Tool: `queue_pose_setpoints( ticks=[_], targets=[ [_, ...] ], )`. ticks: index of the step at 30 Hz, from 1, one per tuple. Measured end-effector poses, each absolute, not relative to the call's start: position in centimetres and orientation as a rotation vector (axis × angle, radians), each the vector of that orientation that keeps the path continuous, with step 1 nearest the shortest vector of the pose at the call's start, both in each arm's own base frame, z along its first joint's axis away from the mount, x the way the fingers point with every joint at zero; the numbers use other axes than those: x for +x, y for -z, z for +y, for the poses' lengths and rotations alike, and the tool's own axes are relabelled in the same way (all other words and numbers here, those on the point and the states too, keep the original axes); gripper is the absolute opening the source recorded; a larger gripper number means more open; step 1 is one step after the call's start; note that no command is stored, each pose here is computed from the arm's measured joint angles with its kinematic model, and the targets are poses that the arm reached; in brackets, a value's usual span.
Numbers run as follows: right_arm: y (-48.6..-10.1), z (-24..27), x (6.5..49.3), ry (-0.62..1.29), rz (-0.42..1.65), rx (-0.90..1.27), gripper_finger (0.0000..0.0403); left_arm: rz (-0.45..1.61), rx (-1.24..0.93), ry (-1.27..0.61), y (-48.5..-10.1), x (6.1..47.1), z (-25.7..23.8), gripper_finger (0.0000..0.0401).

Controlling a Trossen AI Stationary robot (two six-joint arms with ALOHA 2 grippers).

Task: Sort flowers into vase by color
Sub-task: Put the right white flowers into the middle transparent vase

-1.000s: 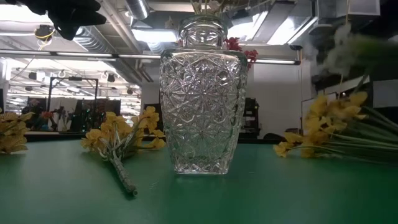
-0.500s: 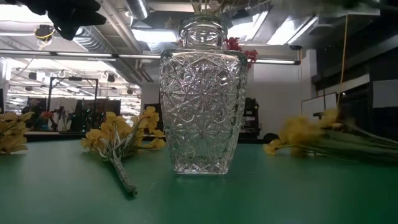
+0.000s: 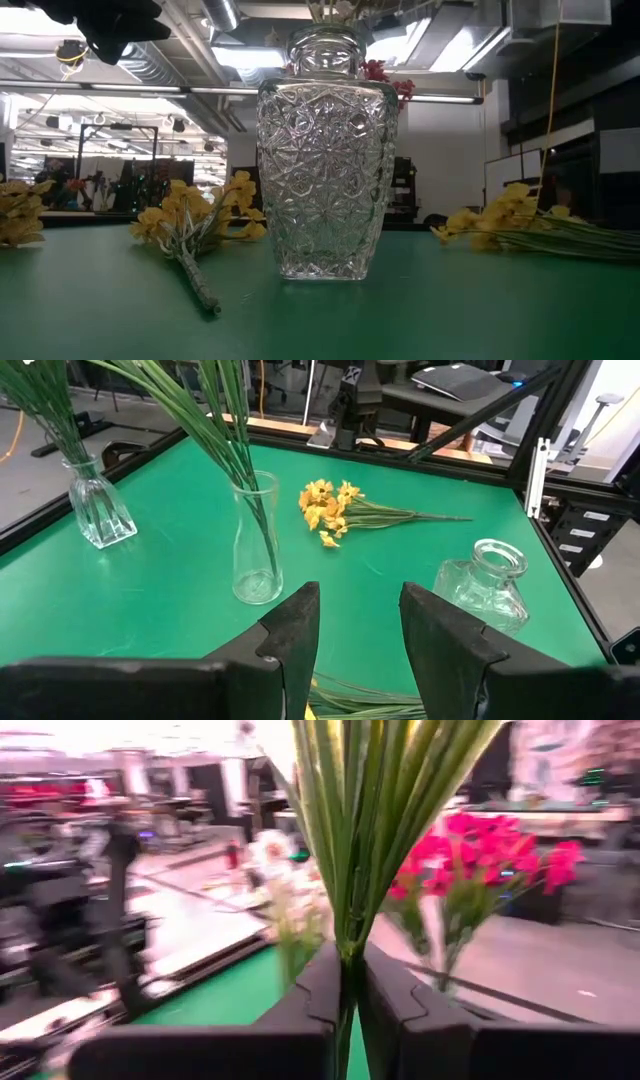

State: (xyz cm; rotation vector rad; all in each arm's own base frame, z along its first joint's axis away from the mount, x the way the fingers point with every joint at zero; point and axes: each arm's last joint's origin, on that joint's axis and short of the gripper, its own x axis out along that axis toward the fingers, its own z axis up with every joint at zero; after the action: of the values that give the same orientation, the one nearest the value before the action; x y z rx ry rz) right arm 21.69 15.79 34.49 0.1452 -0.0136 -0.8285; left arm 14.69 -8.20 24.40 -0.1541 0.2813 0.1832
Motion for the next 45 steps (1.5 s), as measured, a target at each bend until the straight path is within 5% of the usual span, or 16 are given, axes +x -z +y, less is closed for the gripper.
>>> queue_pose_setpoints(
  ticks=[16,19,25,33,40,45],
  targets=[
    [-33.3,12.9,27.0,0.994,0.086,0.042,0.0013,0.282,-0.147,-0.183,-24.4,14.7,-8.2,0.0137],
    [-34.4,14.0,28.7,0.874,0.191,0.048,0.0012,0.281,-0.146,-0.186,-24.4,14.7,-8.2,0.0137],
    [-38.9,16.2,31.8,0.300,0.155,-0.197,0.0012,0.273,-0.143,-0.207,-24.4,14.7,-8.1,0.0137],
    [-42.3,10.9,29.0,-0.011,0.116,-0.266,0.0012,0.274,-0.147,-0.208,-24.4,14.7,-8.1,0.0137],
    [-41.2,6.4,23.9,0.051,0.031,-0.222,0.0012,0.274,-0.156,-0.210,-24.4,14.7,-8.1,0.0137],
    [-37.0,5.4,21.0,0.078,-0.203,-0.221,0.0012,0.269,-0.159,-0.224,-24.4,14.7,-8.1,0.0137]
  ],
)
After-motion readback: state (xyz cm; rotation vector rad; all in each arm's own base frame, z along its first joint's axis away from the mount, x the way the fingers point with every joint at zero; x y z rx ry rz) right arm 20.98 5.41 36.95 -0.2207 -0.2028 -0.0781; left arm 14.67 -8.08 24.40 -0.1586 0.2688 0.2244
